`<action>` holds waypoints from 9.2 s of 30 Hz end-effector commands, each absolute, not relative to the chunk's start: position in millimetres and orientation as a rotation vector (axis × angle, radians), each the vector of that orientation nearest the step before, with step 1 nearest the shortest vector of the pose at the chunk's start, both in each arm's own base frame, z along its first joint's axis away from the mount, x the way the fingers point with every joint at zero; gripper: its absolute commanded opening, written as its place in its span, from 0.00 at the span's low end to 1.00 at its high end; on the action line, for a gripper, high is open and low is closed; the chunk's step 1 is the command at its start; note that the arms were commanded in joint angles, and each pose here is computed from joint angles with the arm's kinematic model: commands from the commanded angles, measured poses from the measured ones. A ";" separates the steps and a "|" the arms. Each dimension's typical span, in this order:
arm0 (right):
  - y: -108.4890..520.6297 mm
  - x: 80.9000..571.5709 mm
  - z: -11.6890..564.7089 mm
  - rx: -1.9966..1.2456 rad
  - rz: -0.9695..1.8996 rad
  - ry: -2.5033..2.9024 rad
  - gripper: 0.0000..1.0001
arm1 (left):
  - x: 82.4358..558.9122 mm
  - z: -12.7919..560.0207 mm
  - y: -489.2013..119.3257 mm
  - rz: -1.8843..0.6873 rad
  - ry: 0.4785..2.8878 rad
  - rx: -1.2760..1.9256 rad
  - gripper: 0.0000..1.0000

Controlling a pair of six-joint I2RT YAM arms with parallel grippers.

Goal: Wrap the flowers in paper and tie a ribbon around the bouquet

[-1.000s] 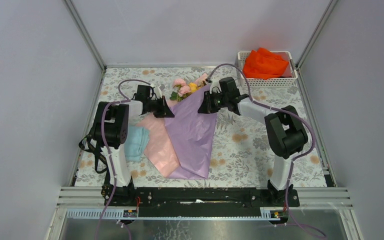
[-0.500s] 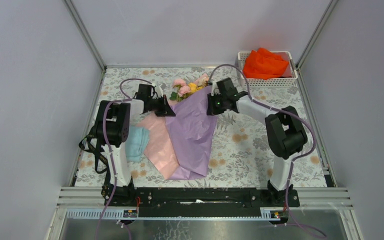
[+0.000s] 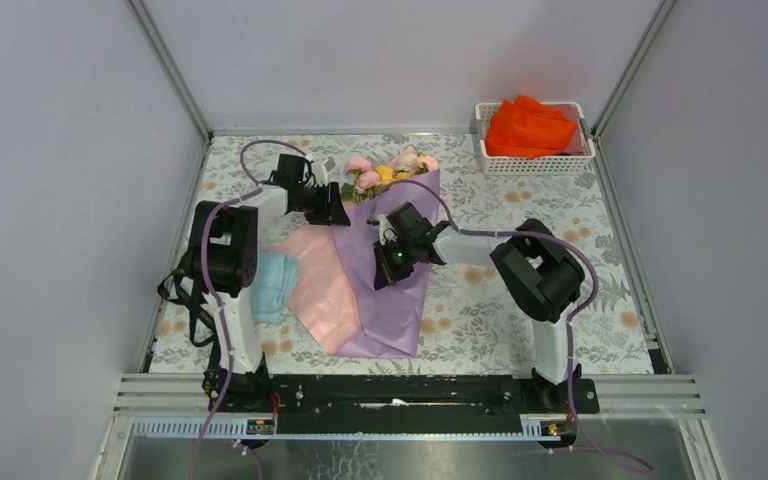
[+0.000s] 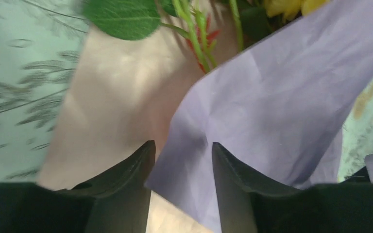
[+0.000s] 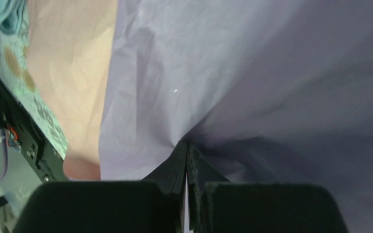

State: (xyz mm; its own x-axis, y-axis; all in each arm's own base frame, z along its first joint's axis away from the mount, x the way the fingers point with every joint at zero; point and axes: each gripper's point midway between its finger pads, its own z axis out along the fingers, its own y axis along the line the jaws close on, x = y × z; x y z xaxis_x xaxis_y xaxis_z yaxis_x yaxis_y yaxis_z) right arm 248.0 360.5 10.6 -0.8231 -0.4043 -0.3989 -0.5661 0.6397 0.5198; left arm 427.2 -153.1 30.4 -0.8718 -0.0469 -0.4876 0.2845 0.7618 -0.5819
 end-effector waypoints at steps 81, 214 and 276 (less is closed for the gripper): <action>281.4 353.2 -13.9 -0.314 0.746 2.637 0.04 | 338.8 10.7 -115.5 -1.039 2.722 -0.614 0.96; 159.6 365.5 29.0 0.048 0.711 2.610 0.00 | 261.4 74.7 -300.3 -0.305 2.015 1.590 0.14; 145.6 374.4 20.1 0.046 0.627 2.621 0.68 | 124.6 -29.5 -327.2 -0.186 1.472 2.329 0.72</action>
State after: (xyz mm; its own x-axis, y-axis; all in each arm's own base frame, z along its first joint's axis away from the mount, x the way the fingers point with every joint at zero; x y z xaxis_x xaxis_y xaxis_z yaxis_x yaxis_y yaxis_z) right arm 379.1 152.7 21.6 -0.9051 0.1171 -0.4087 -0.0798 0.8975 0.4338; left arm 135.4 -361.9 19.9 0.4137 0.7953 -0.4431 0.9059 -0.3113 0.2870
